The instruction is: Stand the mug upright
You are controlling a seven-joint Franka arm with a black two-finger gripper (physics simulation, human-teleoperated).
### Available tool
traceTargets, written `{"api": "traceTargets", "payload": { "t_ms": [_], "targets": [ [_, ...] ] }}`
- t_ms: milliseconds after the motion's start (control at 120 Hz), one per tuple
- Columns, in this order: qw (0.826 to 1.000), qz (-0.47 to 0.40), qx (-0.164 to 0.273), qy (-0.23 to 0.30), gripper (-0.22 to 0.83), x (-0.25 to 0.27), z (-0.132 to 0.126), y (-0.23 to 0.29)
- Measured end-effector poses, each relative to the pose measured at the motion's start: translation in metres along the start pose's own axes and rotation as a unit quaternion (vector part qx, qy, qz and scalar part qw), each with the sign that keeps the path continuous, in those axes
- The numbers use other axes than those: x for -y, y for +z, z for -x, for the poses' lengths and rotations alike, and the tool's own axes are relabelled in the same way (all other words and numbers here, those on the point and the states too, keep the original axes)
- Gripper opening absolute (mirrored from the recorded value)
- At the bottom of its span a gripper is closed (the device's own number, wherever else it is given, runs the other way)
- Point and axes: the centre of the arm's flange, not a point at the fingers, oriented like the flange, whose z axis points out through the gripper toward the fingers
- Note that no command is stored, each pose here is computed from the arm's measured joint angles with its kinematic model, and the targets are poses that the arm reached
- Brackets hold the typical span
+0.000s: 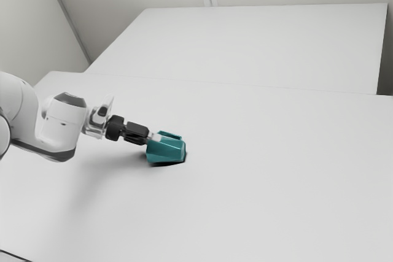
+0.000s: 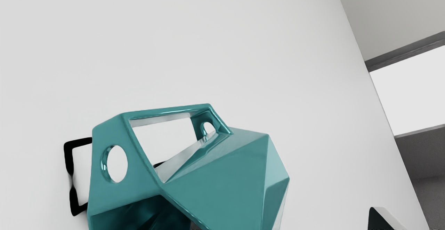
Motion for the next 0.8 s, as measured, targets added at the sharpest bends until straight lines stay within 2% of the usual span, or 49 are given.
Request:
{"api": "traceTargets", "payload": {
  "t_ms": [417,633,800],
  "targets": [
    [1.0,0.0,-0.001,0.016,0.1,0.0008,-0.0002,0.0003],
    [1.0,0.001,0.001,0.022,-0.04,0.0002,-0.0002,0.0031],
    [1.0,0.002,0.002,0.029,-0.1,-0.0035,-0.0025,0.0045]
  ]
}}
